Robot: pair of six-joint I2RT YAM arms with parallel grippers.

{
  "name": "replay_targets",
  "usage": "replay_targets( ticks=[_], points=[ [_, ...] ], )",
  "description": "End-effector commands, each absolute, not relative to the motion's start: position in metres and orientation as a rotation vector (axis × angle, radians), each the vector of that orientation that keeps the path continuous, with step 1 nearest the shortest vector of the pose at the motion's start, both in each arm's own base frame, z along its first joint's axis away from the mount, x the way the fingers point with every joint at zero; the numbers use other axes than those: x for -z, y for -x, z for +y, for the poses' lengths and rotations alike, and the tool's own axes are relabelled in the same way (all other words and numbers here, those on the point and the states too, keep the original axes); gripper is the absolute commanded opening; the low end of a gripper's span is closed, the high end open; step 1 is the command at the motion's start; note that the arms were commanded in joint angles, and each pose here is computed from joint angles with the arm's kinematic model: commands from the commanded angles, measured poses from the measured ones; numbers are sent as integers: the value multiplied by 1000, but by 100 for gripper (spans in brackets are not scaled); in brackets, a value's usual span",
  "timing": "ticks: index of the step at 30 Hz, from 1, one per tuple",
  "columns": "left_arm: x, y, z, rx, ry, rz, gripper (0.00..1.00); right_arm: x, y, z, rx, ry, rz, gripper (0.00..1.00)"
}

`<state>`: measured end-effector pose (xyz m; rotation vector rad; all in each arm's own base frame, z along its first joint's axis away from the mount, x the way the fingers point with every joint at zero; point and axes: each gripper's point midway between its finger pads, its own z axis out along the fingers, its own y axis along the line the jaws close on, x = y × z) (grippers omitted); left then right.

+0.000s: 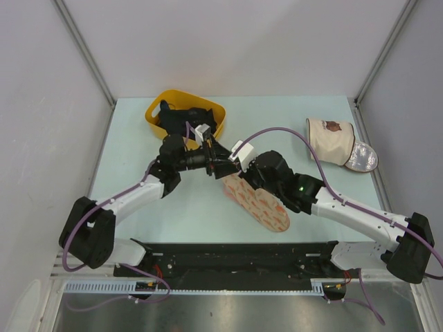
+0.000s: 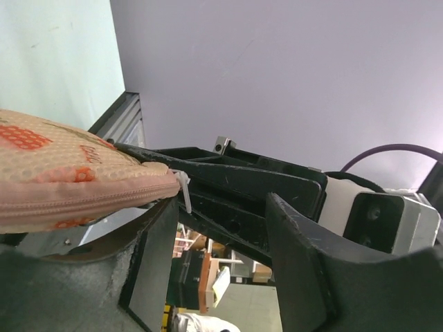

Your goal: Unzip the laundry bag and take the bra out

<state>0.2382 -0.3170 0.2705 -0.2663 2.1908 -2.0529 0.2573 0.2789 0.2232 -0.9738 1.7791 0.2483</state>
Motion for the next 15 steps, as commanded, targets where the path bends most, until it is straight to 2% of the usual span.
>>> replay_targets(
  ticks=[1, 12, 15],
  points=[
    [-290, -241, -317, 2144, 285, 2061, 57, -236, -263, 282, -261, 926, 1738, 0],
    [-282, -246, -321, 2122, 309, 2096, 51, -234, -265, 281, -244, 926, 1743, 0],
    [-276, -245, -322, 2092, 298, 2129, 44, -233, -267, 281, -236, 924, 1742, 0]
  ],
)
